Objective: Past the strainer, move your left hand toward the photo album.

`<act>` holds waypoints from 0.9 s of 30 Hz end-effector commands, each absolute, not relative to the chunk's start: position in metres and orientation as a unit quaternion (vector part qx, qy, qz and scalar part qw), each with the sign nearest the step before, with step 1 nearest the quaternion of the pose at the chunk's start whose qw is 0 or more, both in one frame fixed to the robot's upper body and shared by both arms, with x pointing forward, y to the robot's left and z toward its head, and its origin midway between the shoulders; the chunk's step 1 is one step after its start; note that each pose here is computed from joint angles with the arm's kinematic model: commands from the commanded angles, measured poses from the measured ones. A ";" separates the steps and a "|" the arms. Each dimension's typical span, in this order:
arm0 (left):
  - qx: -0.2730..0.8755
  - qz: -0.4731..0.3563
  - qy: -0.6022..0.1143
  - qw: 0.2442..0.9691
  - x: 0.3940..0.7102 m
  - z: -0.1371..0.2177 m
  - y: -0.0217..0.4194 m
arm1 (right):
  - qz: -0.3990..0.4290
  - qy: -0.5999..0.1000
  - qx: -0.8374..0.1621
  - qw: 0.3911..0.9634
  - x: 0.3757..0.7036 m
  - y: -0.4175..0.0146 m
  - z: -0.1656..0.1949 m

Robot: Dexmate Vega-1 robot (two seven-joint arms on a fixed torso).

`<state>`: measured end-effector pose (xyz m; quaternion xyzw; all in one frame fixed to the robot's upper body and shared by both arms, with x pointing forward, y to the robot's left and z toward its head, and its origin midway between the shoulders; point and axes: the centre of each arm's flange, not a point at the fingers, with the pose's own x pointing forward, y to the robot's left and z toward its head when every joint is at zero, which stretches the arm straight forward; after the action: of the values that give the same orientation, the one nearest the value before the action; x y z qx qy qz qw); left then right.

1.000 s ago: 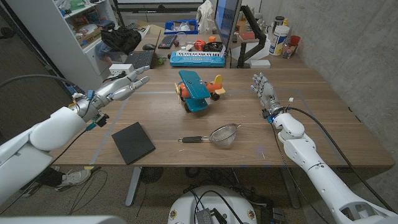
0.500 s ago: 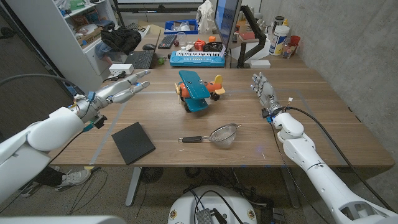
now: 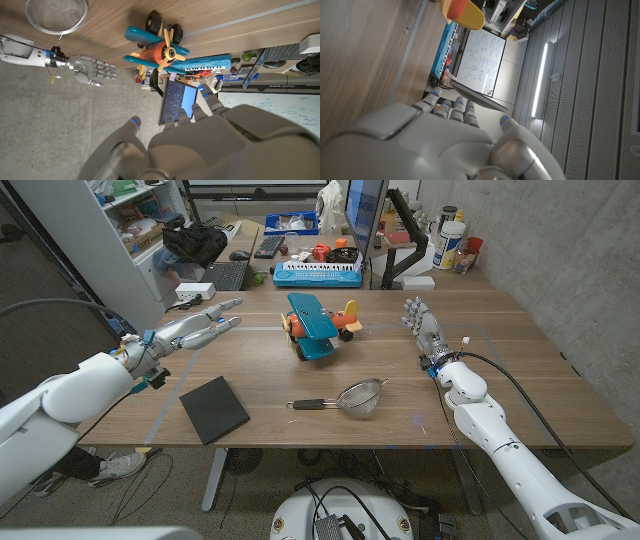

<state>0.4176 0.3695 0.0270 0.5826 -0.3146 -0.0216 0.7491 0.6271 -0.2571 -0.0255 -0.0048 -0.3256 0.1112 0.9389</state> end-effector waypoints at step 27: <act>0.629 -0.043 -0.275 0.726 0.428 0.015 0.373 | 0.117 -0.322 -0.007 0.939 0.635 -0.242 -0.025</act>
<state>0.4252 0.3710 0.0178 0.6194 -0.2819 -0.0390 0.7317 0.6318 -0.2469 -0.0255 -0.0062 -0.3235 0.1156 0.9391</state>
